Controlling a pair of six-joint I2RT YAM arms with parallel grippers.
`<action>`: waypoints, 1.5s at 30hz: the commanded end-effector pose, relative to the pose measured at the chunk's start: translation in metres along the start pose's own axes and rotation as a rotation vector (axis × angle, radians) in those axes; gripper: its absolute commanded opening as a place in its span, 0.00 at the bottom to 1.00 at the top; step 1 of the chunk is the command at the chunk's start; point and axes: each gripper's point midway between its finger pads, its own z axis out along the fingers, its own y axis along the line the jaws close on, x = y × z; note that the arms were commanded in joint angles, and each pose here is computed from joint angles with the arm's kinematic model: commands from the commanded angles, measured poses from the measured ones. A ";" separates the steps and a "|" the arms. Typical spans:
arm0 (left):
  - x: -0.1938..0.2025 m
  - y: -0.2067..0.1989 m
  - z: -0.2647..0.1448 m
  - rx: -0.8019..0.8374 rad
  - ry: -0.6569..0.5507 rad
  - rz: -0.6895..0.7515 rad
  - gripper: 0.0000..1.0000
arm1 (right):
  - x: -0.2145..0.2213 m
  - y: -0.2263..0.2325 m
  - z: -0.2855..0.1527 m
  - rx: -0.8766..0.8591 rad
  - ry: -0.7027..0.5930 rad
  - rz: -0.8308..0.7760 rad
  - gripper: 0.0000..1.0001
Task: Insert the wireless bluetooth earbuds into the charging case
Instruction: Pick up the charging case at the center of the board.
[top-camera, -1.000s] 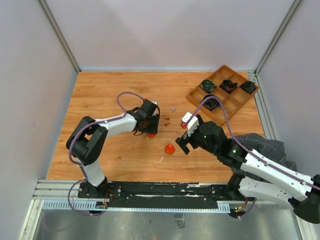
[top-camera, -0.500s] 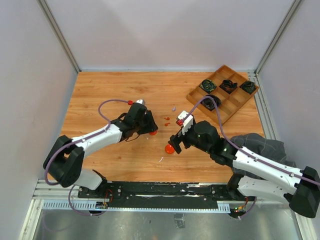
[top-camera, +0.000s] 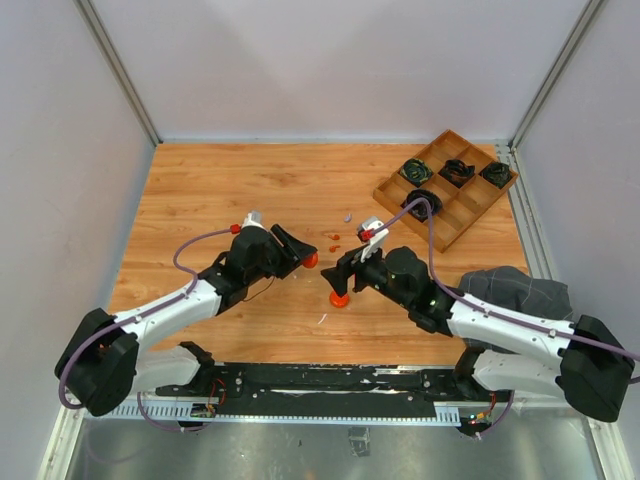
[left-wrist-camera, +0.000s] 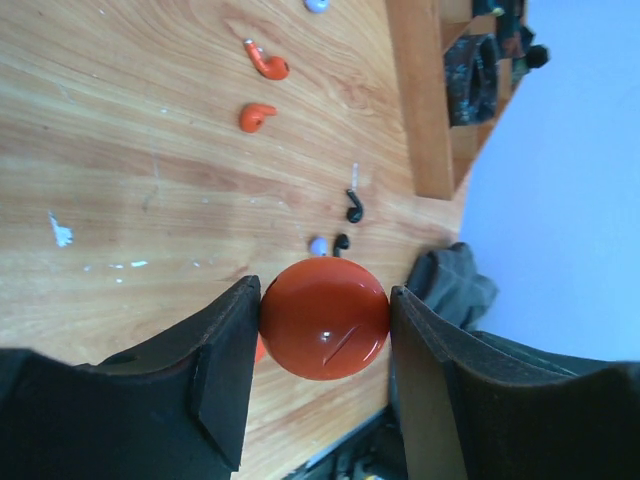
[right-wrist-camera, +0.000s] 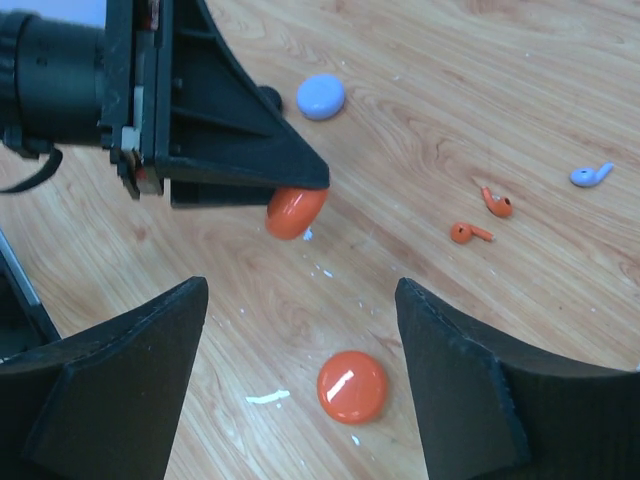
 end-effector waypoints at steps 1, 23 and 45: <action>-0.012 -0.033 -0.010 0.144 -0.038 -0.155 0.22 | -0.025 0.001 0.010 0.015 -0.132 0.085 0.75; -0.010 -0.049 -0.017 0.230 -0.016 -0.216 0.22 | -0.032 0.005 0.046 0.039 -0.173 0.154 0.62; -0.012 -0.058 -0.028 0.312 -0.040 -0.179 0.36 | -0.033 0.010 0.051 0.035 -0.121 0.175 0.21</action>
